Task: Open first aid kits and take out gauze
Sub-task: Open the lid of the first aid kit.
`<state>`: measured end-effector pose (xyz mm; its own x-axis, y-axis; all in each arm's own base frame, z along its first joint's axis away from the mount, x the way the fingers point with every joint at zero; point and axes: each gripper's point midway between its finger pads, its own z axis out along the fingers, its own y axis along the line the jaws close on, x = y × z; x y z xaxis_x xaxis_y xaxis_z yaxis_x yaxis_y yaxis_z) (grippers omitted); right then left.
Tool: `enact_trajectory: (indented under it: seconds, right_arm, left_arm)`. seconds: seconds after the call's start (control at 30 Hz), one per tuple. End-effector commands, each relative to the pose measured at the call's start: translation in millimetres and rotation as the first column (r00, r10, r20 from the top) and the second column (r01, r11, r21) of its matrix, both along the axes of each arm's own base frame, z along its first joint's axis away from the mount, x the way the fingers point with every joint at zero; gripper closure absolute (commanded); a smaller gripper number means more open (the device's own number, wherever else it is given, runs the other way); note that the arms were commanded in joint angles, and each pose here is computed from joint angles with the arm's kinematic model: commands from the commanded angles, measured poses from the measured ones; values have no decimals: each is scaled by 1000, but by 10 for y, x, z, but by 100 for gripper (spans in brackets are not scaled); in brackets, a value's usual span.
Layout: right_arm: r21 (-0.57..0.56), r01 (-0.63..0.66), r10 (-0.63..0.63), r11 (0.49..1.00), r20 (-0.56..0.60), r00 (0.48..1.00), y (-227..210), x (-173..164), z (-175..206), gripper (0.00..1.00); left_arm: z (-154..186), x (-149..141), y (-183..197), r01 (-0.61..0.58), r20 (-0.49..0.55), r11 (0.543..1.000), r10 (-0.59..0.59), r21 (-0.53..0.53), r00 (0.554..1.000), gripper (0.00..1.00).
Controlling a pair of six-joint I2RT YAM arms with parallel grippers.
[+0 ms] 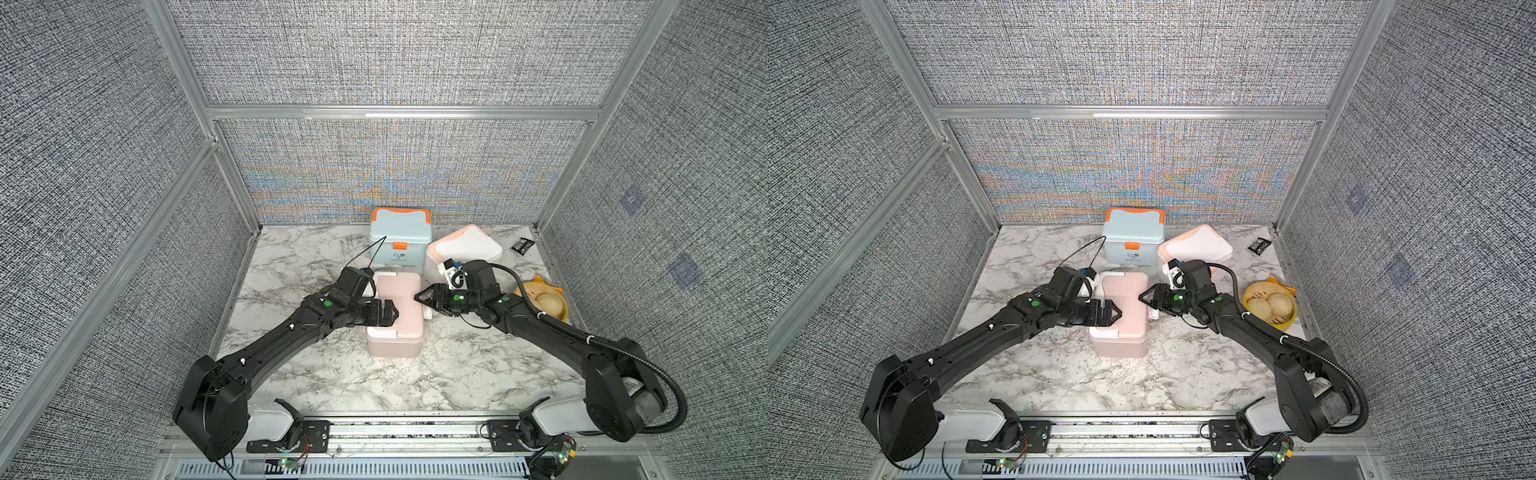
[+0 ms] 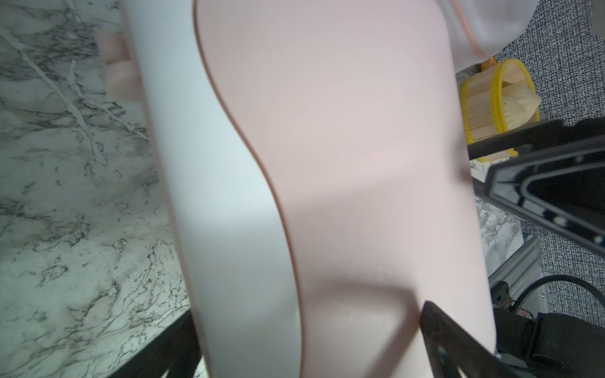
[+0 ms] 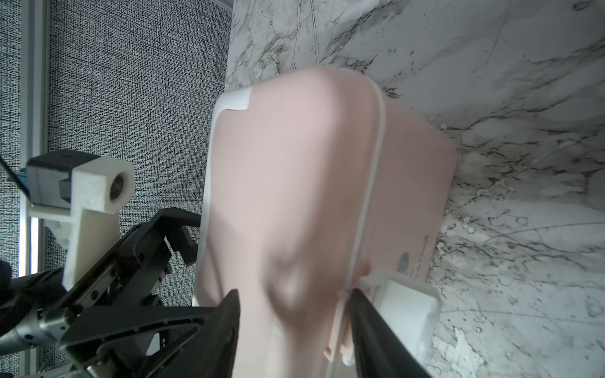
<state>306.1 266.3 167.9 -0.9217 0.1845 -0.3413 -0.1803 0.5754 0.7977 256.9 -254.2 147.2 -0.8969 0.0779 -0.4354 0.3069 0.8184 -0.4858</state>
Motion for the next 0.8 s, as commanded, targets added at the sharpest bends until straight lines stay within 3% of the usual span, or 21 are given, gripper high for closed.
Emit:
enact_trajectory:
  seconds: [0.0, 0.33, 0.77]
  right_arm:
    - [93, -48, 46, 994, 27, 999, 97, -62, 230, 45]
    - [162, -57, 46, 985, 69, 997, 87, -154, 561, 45]
    - [261, -127, 101, 957, 108, 989, 272, -235, 903, 45]
  left_arm:
    - [76, -43, -101, 40, -7, 998, -40, -54, 999, 0]
    - [306, -49, -73, 19, 39, 995, -16, -102, 999, 0]
    - [585, -16, 406, -103, 177, 991, 116, -83, 977, 0]
